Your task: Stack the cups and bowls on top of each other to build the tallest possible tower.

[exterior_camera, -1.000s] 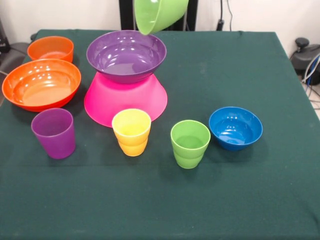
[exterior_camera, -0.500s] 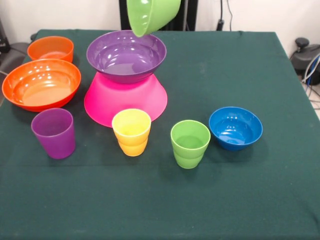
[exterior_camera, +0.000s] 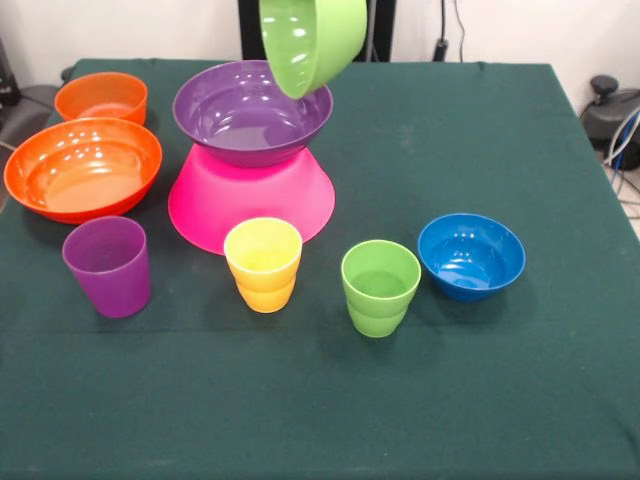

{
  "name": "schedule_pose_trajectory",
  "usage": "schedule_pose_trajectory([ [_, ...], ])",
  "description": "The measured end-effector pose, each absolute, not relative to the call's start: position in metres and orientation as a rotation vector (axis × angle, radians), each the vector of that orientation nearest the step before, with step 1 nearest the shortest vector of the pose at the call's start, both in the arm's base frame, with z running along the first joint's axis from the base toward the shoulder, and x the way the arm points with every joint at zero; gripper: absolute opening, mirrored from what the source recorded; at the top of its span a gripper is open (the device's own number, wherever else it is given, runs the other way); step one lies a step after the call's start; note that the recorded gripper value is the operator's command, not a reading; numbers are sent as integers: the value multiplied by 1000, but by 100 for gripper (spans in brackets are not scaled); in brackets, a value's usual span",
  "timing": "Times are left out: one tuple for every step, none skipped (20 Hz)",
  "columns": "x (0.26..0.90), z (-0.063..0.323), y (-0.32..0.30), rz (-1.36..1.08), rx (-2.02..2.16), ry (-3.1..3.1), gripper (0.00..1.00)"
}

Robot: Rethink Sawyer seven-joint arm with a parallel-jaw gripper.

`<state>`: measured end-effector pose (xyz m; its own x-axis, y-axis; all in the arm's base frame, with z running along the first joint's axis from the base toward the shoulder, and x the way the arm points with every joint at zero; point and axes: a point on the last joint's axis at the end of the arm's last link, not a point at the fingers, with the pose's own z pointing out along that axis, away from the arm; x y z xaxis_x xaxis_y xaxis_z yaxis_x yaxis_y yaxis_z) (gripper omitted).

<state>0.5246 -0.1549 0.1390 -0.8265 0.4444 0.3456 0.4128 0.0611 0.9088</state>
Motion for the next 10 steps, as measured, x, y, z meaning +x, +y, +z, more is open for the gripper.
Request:
schedule_pose_trajectory([
  [523,136,-154,1942,920,2270,0],
  [519,132,-152,1964,927,2272,0],
  [516,128,-150,1979,932,2276,0],
  [515,127,-149,1985,935,2279,0],
  [512,126,-148,1993,938,2284,0],
  [509,125,-146,2005,939,2292,0],
  [505,125,-144,2017,939,2302,0],
  [503,125,-143,2024,938,2310,0],
  [500,125,-141,2032,936,2317,0],
  [495,126,-138,2045,933,2337,0],
])
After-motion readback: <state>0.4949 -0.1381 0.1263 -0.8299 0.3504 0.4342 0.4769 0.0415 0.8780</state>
